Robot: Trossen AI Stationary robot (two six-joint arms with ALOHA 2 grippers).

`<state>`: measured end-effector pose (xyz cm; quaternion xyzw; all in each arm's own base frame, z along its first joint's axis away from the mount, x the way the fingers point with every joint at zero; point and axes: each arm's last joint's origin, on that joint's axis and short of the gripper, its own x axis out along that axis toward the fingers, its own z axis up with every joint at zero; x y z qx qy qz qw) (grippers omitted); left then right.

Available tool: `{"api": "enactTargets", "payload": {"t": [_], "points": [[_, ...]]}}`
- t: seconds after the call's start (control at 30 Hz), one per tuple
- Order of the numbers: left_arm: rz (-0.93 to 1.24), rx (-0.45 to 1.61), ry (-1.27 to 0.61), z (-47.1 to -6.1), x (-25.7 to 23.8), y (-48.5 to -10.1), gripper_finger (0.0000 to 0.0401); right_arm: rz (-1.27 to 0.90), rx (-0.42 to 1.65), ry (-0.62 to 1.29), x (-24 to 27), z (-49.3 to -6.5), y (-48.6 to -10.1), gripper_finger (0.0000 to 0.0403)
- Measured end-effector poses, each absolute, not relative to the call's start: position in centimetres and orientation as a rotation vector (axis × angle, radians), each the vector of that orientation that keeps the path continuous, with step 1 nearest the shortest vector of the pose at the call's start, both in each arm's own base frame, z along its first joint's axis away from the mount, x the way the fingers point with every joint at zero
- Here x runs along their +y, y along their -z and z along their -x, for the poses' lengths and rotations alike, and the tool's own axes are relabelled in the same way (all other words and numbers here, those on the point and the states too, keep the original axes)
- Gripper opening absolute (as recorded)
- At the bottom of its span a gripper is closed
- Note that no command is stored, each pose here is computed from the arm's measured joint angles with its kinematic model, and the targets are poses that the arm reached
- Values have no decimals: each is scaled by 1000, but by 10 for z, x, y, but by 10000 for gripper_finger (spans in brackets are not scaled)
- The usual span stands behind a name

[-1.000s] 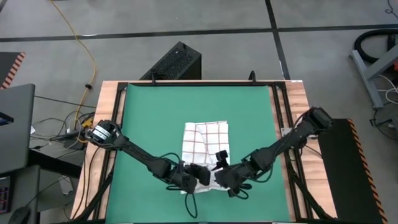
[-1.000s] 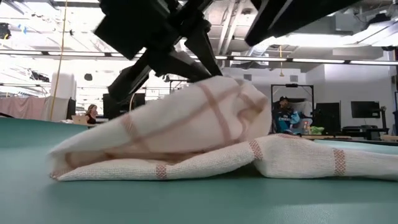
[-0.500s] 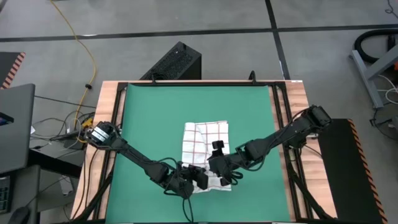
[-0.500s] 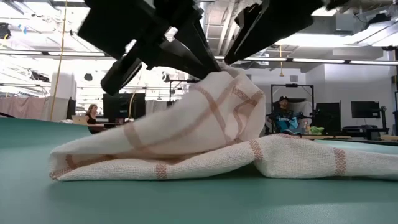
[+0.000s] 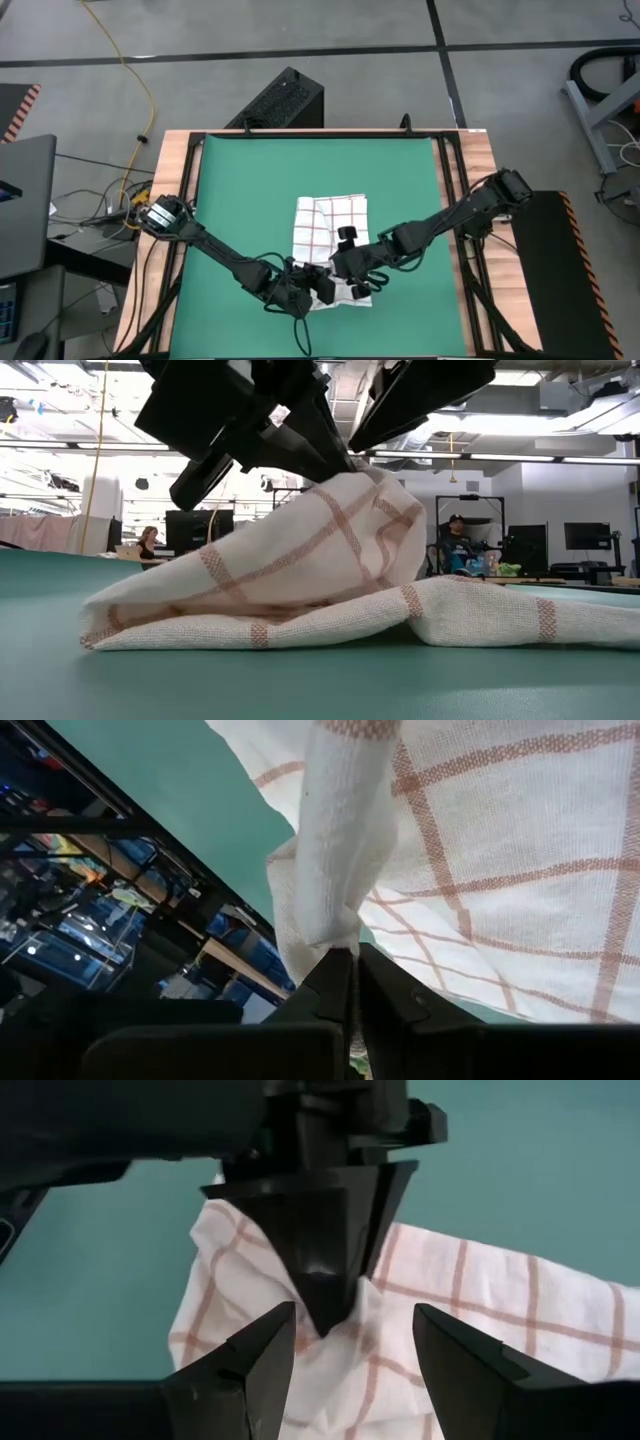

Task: Roll towel into tight, uniform cylinder
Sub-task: Fold the white towel

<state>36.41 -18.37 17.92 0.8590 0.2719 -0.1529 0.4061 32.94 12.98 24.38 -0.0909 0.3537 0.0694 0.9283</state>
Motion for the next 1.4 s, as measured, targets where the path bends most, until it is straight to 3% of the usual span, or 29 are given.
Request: {"api": "enactTargets", "payload": {"t": [0.37, 0.6, 0.73, 1.03, 1.4], "points": [[-2180, 703, 365, -364, -183, -180, 0, 157, 701, -142, 123, -328, -225, 224], [-2221, 692, 375, -365, -184, -181, 0, 131, 727, -136, 114, -328, -216, 200], [-2214, 691, 374, -365, -183, -181, 0, 124, 724, -135, 112, -328, -217, 161], [-2235, 687, 383, -365, -183, -181, 0, 132, 735, -189, 113, -328, -216, 16], [-2159, 749, 247, -359, -191, -182, 7, 130, 728, -181, 112, -329, -217, 7]]}}
